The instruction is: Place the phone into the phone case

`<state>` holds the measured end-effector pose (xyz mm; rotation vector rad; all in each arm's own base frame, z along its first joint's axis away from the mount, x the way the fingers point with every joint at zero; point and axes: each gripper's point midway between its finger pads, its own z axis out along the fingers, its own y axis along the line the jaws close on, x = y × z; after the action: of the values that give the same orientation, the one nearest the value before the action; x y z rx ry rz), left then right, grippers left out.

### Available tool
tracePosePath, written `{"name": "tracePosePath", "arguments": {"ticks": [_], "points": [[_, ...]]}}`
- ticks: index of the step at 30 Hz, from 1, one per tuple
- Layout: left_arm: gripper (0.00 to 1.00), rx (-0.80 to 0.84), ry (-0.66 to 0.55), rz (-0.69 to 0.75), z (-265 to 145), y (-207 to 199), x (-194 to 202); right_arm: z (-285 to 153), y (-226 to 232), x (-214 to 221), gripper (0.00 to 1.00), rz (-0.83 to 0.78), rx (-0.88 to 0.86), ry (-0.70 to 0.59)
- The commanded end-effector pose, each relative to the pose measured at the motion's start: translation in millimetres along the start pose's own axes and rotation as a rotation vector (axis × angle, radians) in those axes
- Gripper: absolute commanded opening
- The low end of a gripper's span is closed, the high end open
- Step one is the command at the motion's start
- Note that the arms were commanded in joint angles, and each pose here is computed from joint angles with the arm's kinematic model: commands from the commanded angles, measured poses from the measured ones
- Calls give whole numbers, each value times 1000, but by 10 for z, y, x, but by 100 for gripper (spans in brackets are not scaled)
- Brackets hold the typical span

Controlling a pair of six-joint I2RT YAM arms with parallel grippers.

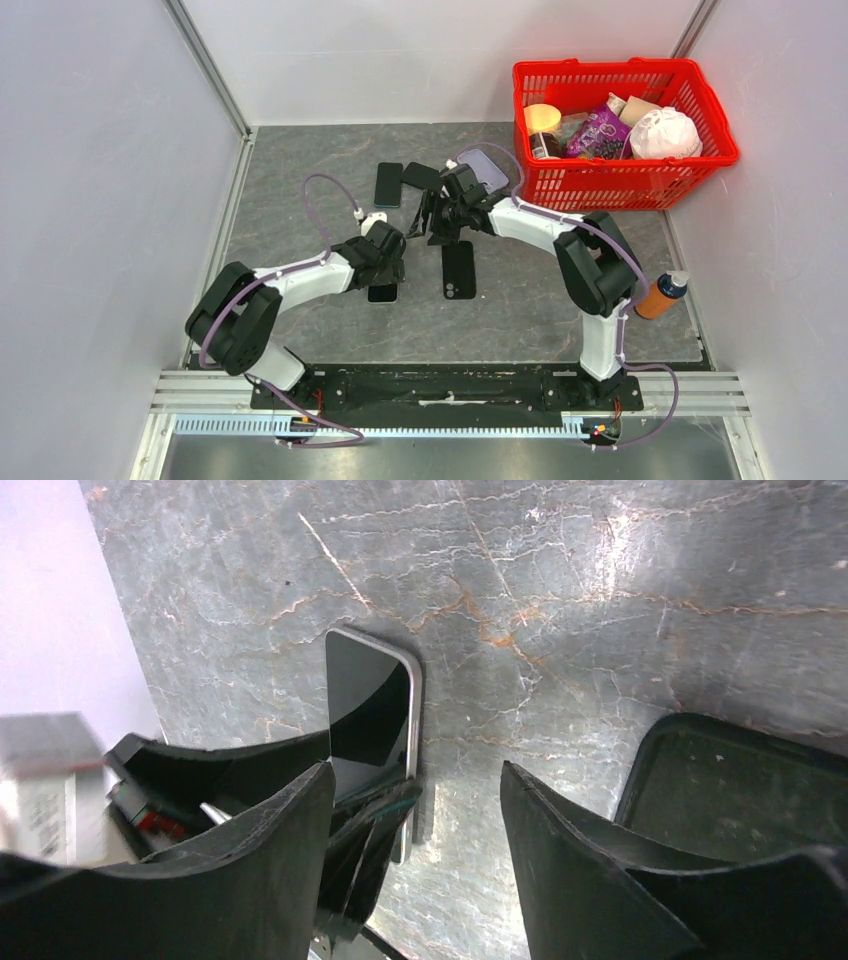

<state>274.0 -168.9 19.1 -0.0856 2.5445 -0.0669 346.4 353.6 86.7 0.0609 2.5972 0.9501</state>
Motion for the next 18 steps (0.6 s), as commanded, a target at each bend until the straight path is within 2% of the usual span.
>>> {"name": "tracePosePath", "arguments": {"ticks": [1,8,18], "points": [[52,134,14,-64,-112,-180,44,132,208,-29,68,38,-99,31],[52,210,1,-146,-169,-207,13,345,239,178,64,83,-122,95],[52,247,-22,-186,-226,-197,-34,582,343,487,57,99,-143,153]]}}
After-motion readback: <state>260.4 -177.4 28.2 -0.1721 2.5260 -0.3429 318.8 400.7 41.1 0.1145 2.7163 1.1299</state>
